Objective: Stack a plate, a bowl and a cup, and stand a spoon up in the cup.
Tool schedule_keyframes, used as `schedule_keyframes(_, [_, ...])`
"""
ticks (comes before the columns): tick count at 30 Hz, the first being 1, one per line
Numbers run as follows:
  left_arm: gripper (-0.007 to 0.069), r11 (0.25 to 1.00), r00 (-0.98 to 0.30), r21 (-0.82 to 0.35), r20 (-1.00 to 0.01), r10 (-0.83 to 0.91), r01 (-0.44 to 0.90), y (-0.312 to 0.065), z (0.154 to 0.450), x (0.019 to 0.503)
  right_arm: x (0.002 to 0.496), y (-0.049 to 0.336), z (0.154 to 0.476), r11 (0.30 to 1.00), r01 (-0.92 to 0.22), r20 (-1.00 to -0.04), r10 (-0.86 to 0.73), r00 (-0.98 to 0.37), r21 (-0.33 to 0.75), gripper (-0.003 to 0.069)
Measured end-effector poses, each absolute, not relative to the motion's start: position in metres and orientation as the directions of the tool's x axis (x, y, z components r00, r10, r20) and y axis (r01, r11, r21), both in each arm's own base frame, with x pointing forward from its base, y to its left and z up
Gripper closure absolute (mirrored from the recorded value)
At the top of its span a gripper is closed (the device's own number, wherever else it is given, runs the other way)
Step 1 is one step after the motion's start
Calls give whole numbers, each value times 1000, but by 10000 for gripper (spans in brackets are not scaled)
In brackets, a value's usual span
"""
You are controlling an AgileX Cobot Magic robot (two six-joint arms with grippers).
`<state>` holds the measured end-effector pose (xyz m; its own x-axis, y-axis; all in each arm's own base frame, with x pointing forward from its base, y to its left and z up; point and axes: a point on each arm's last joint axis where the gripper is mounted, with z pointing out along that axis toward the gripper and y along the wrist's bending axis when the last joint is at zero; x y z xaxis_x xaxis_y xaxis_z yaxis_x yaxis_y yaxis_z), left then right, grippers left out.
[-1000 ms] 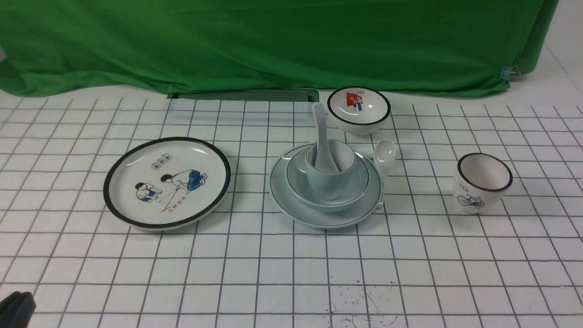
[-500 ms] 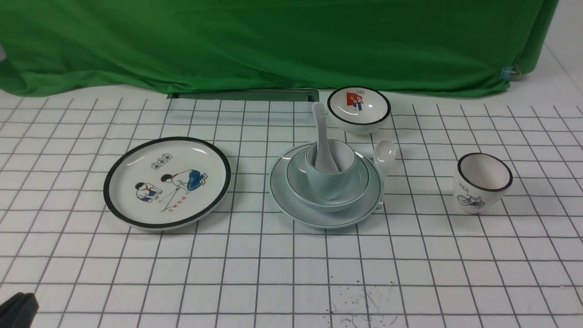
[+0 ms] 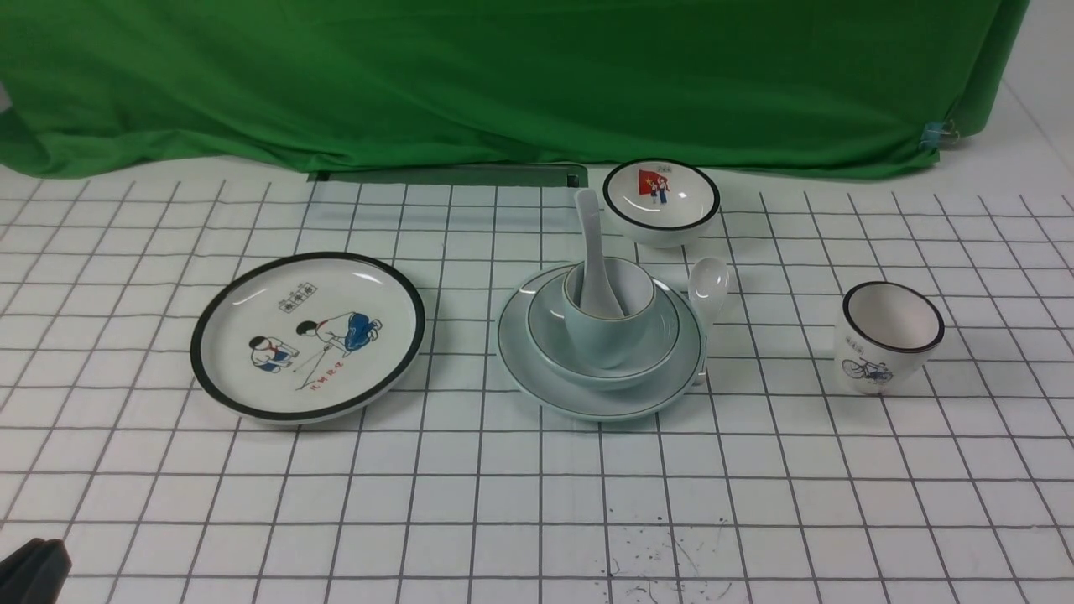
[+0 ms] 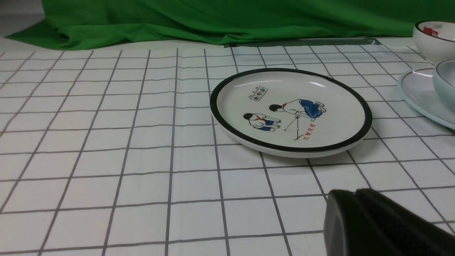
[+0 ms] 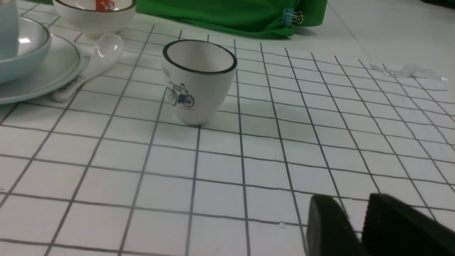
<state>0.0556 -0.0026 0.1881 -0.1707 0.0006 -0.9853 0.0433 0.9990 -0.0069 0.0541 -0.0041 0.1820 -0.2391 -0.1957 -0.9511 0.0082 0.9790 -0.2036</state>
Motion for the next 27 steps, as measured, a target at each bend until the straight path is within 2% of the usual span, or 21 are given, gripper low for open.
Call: schedule_keyframes(27, [654, 999, -171, -4, -985, 4, 44, -3, 188, 56, 54, -4, 182, 979, 9, -952, -194, -238, -202, 421])
